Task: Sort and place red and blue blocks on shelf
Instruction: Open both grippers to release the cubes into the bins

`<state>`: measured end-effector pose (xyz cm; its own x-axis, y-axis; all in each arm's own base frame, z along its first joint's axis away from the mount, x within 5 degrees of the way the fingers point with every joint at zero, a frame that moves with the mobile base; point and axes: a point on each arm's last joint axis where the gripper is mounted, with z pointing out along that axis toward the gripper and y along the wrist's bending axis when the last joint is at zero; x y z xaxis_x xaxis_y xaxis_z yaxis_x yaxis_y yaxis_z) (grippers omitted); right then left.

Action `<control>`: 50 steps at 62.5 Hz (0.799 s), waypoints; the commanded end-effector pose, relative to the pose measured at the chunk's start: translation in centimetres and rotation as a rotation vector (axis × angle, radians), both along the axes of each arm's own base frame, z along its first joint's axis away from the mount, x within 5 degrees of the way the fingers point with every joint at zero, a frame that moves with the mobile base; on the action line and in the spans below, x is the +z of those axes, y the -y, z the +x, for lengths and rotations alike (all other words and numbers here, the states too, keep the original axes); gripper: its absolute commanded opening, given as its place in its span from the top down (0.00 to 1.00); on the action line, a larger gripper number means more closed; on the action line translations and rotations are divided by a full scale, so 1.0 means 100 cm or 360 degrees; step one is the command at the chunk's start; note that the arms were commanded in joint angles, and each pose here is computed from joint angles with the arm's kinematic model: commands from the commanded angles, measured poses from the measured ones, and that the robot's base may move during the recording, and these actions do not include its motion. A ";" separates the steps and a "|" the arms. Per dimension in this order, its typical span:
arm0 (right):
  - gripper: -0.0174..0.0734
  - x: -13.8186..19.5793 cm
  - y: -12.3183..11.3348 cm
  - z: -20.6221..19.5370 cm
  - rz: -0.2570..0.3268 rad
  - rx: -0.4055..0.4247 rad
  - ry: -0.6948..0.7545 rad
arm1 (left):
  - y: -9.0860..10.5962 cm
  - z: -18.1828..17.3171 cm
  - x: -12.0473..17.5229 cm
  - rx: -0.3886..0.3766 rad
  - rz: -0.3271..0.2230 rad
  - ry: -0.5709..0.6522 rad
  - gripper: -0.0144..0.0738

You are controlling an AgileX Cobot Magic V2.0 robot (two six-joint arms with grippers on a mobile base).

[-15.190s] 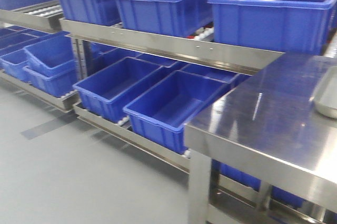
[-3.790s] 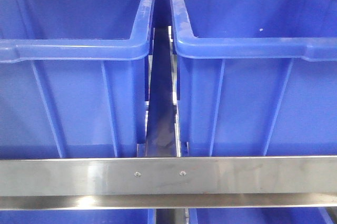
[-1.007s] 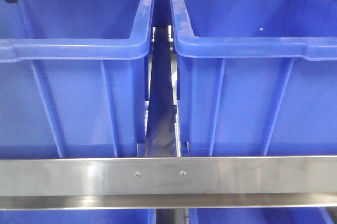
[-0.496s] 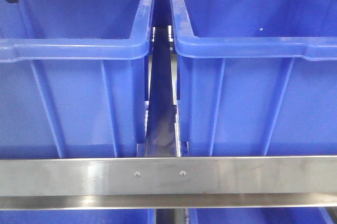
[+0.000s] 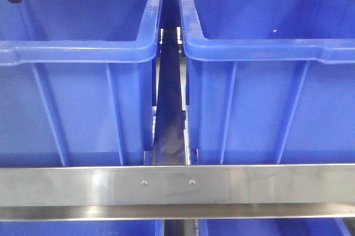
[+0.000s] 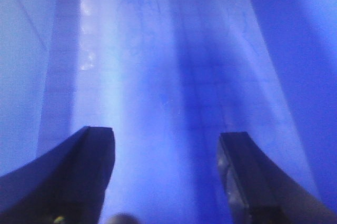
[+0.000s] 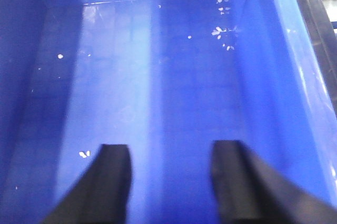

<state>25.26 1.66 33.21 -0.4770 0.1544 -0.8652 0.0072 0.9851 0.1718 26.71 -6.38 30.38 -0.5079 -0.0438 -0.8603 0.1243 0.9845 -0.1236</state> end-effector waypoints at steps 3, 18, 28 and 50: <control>0.51 0.024 0.002 0.000 -0.0012 -0.0012 0.0213 | 0.002 -0.001 0.022 -0.0010 -0.0081 0.0151 0.46; 0.70 0.024 0.002 0.000 -0.0012 -0.0012 0.0210 | 0.001 -0.002 0.019 0.0007 -0.0077 0.0086 0.69; 0.75 0.024 0.002 0.000 -0.0012 -0.0012 0.0210 | 0.001 -0.002 0.019 0.0008 -0.0076 0.0086 0.70; 0.75 0.024 0.002 -0.001 -0.0011 -0.0011 0.0197 | 0.001 -0.008 0.026 0.0034 -0.0179 0.0097 0.70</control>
<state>25.26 1.66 33.21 -0.4770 0.1544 -0.8652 0.0072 0.9851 0.1718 26.29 -6.35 30.14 -0.5613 -0.1082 -0.8205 0.0816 0.9794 -0.1850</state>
